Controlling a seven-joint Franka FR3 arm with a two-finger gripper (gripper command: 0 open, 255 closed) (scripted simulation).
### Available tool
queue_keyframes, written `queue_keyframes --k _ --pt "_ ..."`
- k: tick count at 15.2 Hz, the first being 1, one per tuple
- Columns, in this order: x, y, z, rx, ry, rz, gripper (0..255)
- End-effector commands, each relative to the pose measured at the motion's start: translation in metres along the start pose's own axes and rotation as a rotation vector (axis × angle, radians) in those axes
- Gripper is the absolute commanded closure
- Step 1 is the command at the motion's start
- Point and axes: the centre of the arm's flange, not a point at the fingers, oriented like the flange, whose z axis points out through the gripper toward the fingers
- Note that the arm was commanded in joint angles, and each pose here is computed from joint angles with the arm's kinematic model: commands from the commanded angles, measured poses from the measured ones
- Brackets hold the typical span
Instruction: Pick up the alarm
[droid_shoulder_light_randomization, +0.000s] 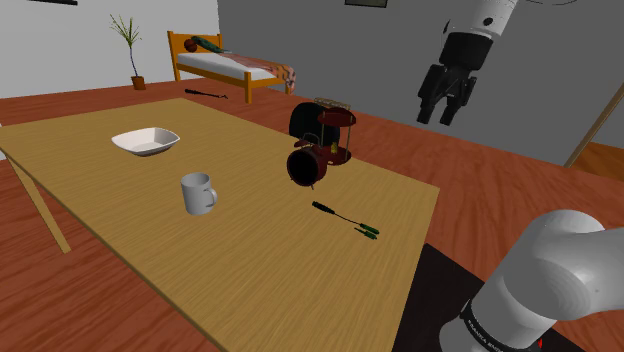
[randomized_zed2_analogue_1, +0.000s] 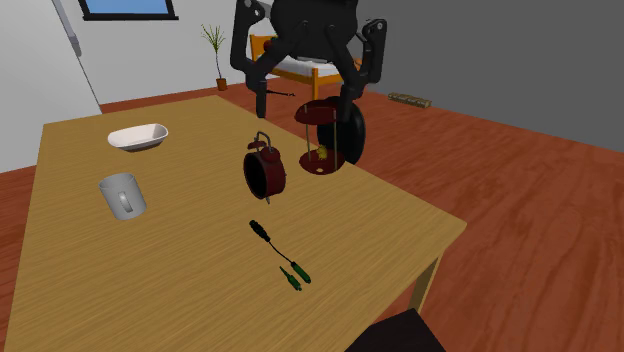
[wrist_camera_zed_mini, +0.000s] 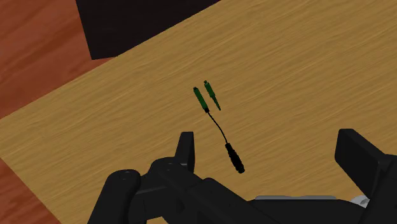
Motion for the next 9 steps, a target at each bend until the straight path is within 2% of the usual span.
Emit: queue_keyframes --k 1,9 --pt "0.000 0.000 0.000 0.000 0.000 0.000 0" --pt "0.082 -0.006 0.055 -0.011 0.053 0.053 0"
